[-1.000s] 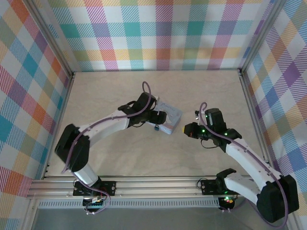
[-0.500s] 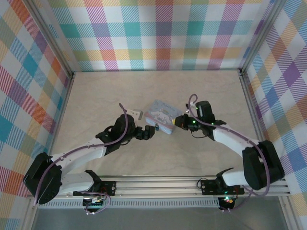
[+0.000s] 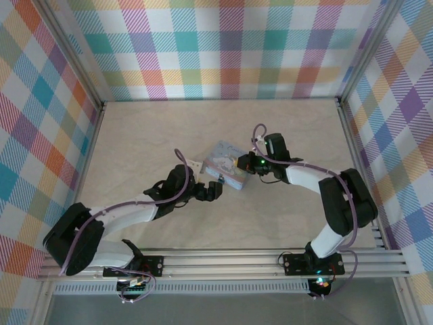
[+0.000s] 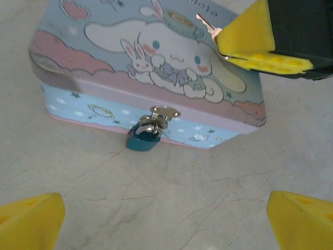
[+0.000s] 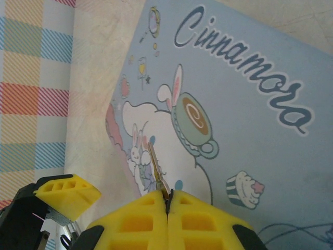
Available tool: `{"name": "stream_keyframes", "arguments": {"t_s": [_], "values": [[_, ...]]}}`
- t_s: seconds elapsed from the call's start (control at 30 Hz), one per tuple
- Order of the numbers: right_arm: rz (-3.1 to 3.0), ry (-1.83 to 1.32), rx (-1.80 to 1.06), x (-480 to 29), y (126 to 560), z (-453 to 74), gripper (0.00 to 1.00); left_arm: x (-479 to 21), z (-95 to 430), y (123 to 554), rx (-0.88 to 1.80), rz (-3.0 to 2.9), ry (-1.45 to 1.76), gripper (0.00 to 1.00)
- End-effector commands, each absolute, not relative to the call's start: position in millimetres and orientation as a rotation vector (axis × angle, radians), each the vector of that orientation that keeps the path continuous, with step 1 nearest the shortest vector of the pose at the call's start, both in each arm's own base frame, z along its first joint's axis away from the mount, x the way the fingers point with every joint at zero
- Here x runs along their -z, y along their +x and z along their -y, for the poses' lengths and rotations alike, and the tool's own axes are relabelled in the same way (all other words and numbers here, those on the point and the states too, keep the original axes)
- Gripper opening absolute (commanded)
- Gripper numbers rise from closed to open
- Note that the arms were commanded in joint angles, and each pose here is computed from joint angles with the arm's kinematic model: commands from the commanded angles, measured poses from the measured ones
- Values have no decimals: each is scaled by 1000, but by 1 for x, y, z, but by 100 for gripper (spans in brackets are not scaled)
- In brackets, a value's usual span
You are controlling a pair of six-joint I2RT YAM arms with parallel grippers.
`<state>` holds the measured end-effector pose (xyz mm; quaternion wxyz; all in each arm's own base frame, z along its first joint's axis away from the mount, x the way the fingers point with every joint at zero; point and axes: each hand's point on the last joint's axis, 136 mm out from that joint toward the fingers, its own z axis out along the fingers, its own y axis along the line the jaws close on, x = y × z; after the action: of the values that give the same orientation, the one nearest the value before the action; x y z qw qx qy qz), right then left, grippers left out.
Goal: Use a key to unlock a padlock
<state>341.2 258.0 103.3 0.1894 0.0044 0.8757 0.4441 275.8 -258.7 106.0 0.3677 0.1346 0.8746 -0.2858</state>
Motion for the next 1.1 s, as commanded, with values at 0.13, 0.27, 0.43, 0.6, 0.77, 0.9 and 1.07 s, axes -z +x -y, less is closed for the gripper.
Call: {"name": "stream_keyframes", "arguments": {"t_s": [0.13, 0.27, 0.43, 0.6, 0.77, 0.9, 1.07], "values": [[-2514, 0, -1227, -87, 333, -259, 4, -98, 273, 284, 849, -2220, 358, 95], [-2555, 11, -1194, -74, 325, -254, 4, -91, 275, 291, 875, -2221, 358, 90], [-2575, 6, -1178, -69, 321, -253, 4, -82, 276, 298, 892, -2215, 368, 86], [-2584, -2, -1166, -68, 319, -253, 4, -72, 279, 303, 903, -2205, 384, 83], [-2589, -9, -1156, -68, 319, -252, 4, -65, 284, 309, 924, -2194, 396, 81], [-2604, -7, -1128, -66, 318, -249, 4, -61, 288, 314, 926, -2197, 404, 79], [-2608, -14, -1117, -65, 317, -249, 4, -57, 293, 317, 930, -2203, 425, 78]]}}
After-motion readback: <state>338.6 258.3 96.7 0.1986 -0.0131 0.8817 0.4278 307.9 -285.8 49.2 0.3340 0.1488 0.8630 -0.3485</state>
